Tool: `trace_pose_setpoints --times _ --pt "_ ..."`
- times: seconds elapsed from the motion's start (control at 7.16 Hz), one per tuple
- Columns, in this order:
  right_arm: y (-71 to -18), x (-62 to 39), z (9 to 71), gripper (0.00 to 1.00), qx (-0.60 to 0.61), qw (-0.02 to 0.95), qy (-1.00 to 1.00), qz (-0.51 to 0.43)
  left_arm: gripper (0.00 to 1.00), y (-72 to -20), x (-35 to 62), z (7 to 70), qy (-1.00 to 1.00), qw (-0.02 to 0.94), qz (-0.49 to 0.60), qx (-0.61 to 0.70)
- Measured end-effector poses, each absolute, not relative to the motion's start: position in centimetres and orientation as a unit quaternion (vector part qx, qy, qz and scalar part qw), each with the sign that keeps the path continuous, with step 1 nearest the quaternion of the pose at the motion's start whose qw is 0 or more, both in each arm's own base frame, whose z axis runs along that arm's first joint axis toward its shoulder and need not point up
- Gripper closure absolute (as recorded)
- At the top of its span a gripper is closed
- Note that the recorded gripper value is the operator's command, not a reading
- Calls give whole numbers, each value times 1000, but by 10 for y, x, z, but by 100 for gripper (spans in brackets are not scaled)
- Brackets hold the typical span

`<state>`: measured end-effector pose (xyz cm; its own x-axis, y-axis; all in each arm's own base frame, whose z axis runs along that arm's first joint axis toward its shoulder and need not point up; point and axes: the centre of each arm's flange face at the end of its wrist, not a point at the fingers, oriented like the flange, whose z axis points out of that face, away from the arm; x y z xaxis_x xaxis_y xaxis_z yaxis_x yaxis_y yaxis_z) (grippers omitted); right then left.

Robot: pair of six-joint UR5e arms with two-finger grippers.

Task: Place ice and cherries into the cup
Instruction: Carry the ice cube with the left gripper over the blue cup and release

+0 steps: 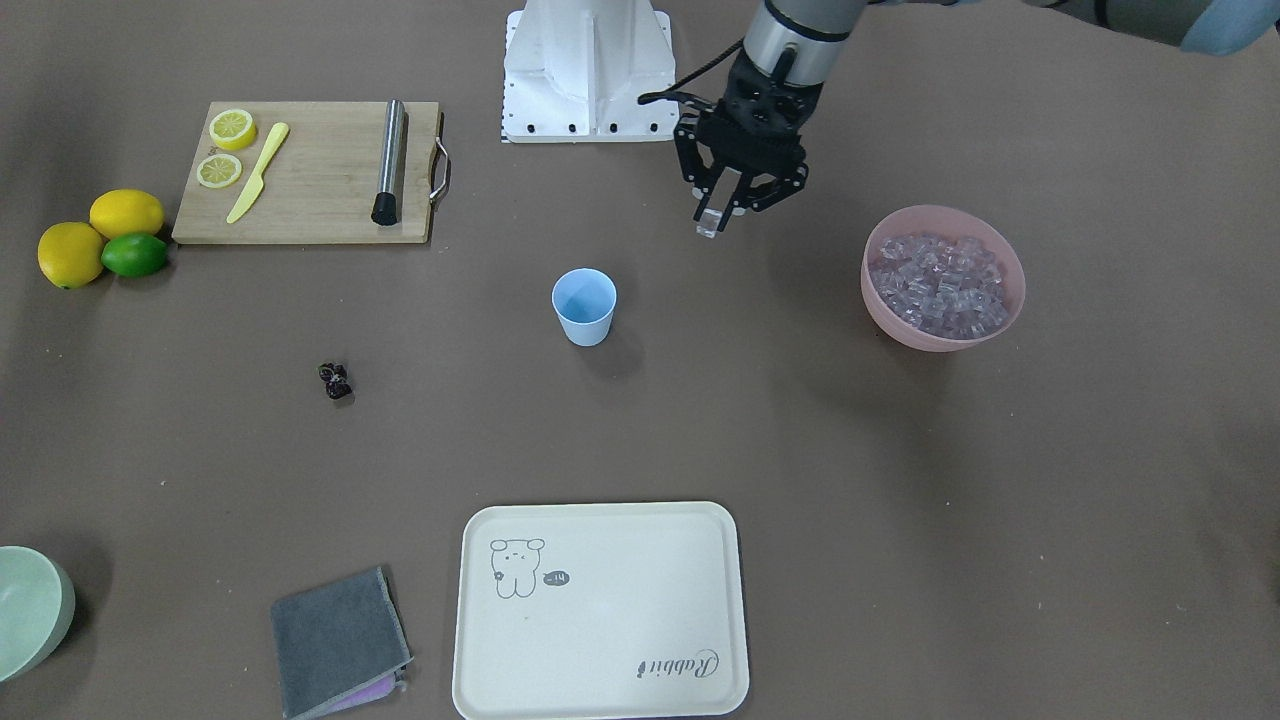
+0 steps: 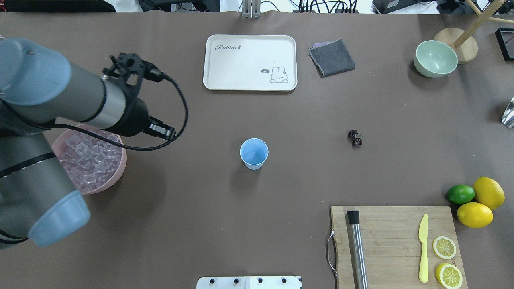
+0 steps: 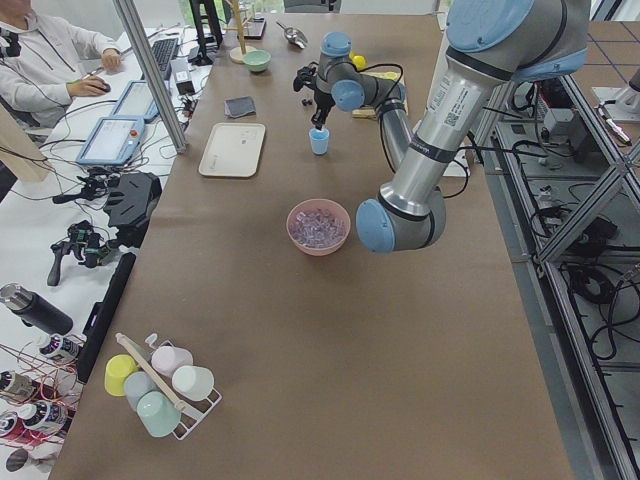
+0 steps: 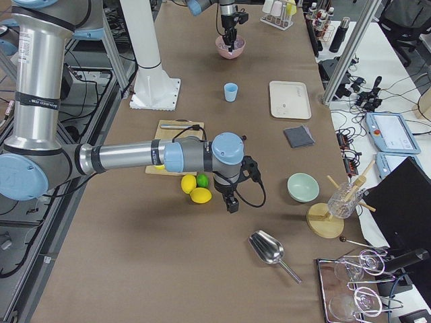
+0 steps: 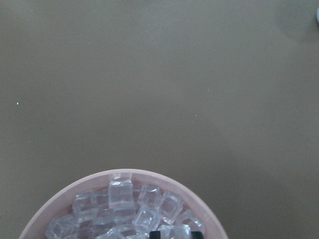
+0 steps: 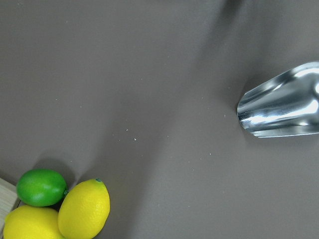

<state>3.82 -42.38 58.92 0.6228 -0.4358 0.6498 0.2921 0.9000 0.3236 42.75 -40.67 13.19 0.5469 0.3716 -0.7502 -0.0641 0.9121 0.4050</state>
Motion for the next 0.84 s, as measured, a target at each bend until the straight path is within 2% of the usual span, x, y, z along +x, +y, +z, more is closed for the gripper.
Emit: trace_pose_setpoints --times 0.42,0.84 --pt "-421 38 591 0 91 896 -384 -202 100 -422 523 77 444 877 88 160" --pt "-417 38 593 0 89 896 -387 -202 100 -422 565 87 433 884 90 152"
